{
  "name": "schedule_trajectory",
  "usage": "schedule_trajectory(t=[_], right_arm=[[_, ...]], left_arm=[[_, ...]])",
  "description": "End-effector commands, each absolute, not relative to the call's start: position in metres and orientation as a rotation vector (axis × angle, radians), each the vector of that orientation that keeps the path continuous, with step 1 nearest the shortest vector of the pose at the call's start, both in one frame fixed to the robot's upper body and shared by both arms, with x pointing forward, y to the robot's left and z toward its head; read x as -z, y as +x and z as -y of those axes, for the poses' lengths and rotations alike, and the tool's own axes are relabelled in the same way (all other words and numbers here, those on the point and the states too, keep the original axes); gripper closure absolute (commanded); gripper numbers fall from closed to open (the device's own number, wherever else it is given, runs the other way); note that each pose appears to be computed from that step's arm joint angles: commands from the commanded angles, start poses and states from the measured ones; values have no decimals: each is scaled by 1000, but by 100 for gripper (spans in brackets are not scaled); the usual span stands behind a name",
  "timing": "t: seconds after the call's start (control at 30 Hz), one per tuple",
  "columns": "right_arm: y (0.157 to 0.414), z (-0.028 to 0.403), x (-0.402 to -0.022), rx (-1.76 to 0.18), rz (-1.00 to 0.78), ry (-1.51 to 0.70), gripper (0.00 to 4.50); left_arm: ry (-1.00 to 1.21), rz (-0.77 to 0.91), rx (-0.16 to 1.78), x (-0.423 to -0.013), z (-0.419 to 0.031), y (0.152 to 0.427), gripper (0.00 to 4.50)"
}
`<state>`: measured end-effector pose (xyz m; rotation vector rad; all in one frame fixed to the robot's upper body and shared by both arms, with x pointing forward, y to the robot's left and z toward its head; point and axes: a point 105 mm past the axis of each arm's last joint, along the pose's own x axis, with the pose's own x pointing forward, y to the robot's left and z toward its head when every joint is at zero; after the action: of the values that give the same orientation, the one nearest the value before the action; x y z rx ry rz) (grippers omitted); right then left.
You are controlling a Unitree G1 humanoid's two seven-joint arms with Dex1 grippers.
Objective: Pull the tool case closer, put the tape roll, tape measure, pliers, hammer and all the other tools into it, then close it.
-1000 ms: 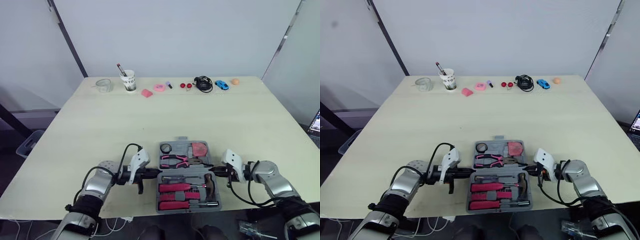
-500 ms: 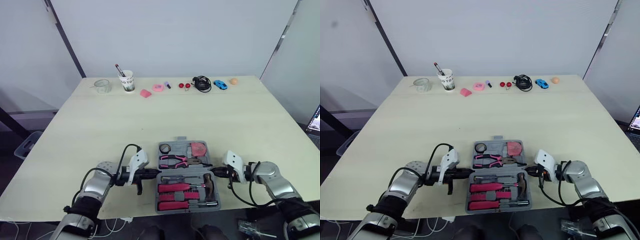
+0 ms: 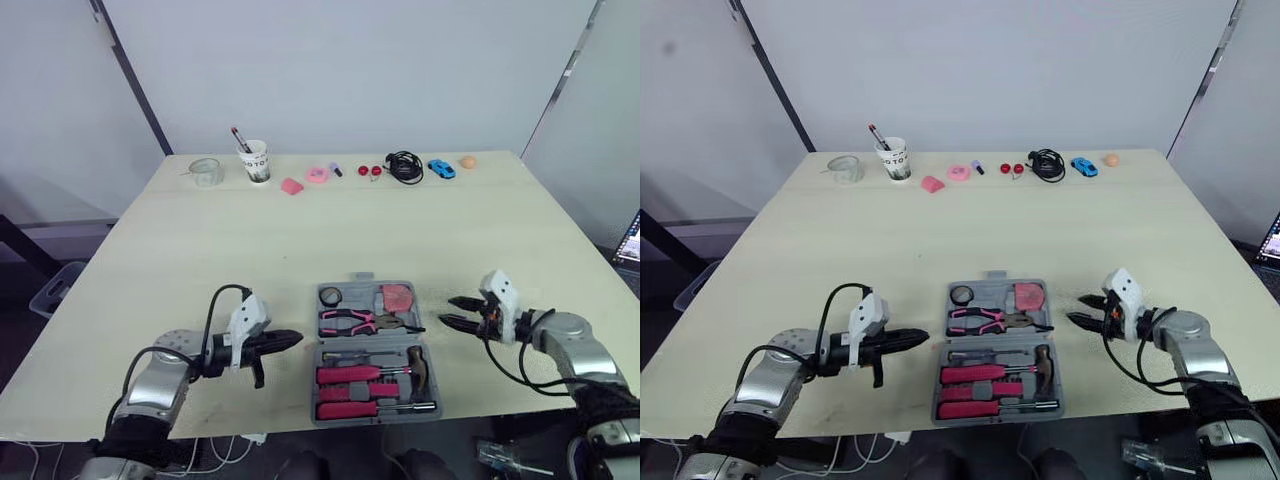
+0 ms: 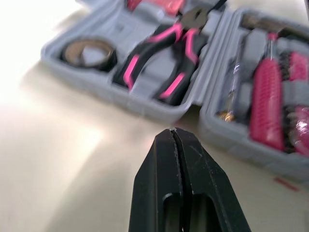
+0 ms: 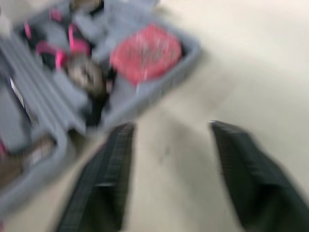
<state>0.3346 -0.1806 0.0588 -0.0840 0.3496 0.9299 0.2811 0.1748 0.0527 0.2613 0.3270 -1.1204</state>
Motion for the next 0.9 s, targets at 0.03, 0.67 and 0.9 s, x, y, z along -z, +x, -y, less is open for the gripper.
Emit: schedule_trajectory(t=[0.03, 0.67, 0.9], right_arm=[[346, 173, -75, -925, -350, 45, 23], [390, 133, -54, -909, -600, 158, 5], [387, 109, -55, -979, -646, 282, 5]], left_arm=[[254, -252, 1236, -77, -150, 270, 450], [422, -502, 1458, -30, -96, 246, 450], [460, -574, 1471, -13, -105, 240, 450]])
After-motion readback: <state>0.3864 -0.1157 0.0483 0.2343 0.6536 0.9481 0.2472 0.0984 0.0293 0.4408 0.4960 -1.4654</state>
